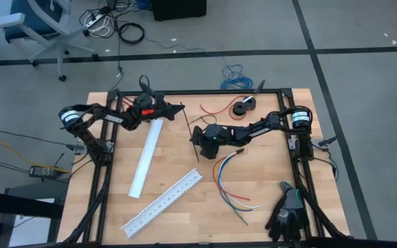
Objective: Ziptie cables
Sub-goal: Wrap the left black zip tie
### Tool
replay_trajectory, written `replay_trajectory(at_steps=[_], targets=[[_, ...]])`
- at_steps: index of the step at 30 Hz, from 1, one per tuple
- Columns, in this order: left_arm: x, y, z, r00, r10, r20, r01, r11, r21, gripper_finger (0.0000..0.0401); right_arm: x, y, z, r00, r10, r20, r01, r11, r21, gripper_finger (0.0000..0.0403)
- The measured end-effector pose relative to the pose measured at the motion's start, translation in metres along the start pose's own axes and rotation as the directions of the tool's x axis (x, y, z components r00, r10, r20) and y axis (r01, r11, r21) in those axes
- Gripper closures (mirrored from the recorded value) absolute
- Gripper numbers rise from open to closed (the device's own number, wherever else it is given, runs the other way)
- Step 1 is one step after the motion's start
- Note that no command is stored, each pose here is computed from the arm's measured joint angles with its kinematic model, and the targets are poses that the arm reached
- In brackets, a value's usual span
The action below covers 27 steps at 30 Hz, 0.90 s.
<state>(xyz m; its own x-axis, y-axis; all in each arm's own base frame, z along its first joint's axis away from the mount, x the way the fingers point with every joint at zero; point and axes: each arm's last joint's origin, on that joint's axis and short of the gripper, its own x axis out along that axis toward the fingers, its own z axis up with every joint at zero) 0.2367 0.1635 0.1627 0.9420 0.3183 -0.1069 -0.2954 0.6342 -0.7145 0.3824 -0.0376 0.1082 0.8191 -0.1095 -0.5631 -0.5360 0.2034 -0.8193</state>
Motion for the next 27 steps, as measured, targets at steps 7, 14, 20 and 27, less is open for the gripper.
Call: replay_trajectory(at_steps=[7,14,20,27], targets=[[0.004,-0.001,0.012,0.999,0.008,0.051,-0.009,0.999,0.033,0.0401,0.000,0.004,0.006,0.999,0.031,0.006,-0.031,0.999,-0.020,0.0292],[0.002,0.007,0.018,0.997,0.046,0.060,-0.050,0.997,0.053,0.0401,-0.001,0.006,0.012,0.999,0.035,-0.012,-0.035,0.999,-0.013,0.0292],[0.000,0.012,0.018,0.999,0.048,0.015,-0.049,0.997,0.067,0.0401,-0.001,0.006,0.011,0.997,0.023,-0.079,-0.018,0.998,0.064,0.0292],[0.000,0.012,0.018,0.999,0.043,0.012,-0.044,0.997,0.070,0.0401,-0.001,0.006,0.010,0.995,0.017,-0.099,-0.006,0.994,0.108,0.0295]])
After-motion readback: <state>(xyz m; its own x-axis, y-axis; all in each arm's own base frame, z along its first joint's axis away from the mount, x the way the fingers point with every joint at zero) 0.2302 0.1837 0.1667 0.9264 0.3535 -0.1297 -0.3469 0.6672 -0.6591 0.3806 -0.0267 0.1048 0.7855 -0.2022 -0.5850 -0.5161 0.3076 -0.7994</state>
